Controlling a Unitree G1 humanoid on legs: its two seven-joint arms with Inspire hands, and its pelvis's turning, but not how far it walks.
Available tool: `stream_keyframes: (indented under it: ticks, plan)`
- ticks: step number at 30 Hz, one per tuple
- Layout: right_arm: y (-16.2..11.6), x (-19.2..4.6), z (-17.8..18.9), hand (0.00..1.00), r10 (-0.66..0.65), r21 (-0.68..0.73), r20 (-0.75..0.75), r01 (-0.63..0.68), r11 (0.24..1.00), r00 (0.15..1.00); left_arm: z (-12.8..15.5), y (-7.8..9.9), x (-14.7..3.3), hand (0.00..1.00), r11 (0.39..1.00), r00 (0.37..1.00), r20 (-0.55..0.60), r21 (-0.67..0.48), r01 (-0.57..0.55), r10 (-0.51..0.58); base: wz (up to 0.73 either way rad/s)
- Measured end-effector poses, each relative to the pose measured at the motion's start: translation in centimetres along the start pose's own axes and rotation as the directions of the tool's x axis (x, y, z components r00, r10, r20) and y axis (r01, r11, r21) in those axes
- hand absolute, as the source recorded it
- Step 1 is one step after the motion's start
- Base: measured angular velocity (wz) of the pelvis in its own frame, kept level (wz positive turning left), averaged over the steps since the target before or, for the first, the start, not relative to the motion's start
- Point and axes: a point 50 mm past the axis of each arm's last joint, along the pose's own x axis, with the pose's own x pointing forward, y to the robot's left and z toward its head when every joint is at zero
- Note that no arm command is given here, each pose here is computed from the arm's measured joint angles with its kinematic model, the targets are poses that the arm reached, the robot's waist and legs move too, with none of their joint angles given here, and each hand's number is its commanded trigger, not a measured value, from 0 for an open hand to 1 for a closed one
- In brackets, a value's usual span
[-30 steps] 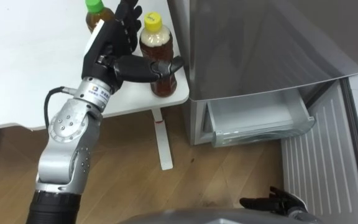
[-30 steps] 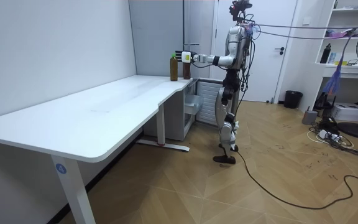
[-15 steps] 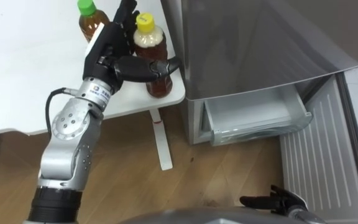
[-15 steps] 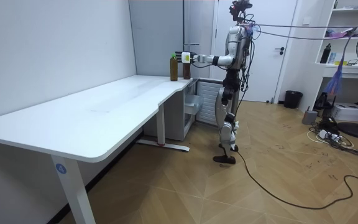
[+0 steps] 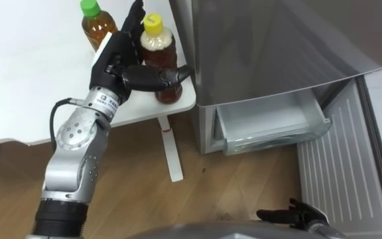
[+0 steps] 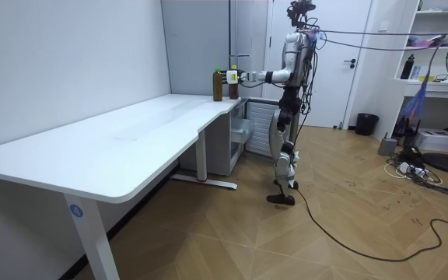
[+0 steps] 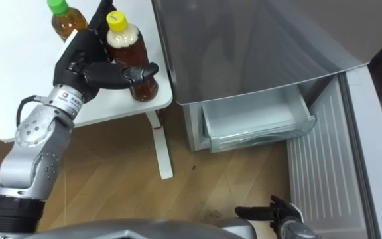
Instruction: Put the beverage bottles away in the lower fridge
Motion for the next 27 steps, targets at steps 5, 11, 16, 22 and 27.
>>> stream_keyframes:
  ticks: [5,11,16,22,27]
  plan:
    - [-0.1,0.0,-0.2,0.00,-0.003,0.003,-0.003,0.003,1.000,1.000,0.0,0.1,0.0,1.00,1.000,1.000,-0.002,0.000,0.005,-0.005,0.00]
    - [-0.1,0.0,-0.3,0.00,-0.011,0.003,-0.006,0.011,1.000,1.000,-0.3,0.1,0.0,1.00,1.000,1.000,-0.022,0.001,0.001,-0.001,0.00]
    - [-0.3,-0.1,-0.3,0.00,-0.028,0.001,-0.009,0.028,1.000,1.000,-0.7,0.2,-0.1,1.00,1.000,0.999,-0.048,-0.004,-0.008,0.008,0.00]
    - [-0.3,0.0,-0.2,0.00,-0.038,-0.031,-0.007,0.038,0.999,0.999,-1.3,0.2,-0.1,1.00,1.000,0.996,-0.085,-0.009,-0.011,0.010,0.00]
    - [-0.5,-0.1,-0.3,0.00,-0.043,-0.032,-0.019,0.043,0.999,0.999,-1.3,0.2,-0.1,1.00,1.000,0.996,-0.085,-0.010,-0.011,0.010,0.00]
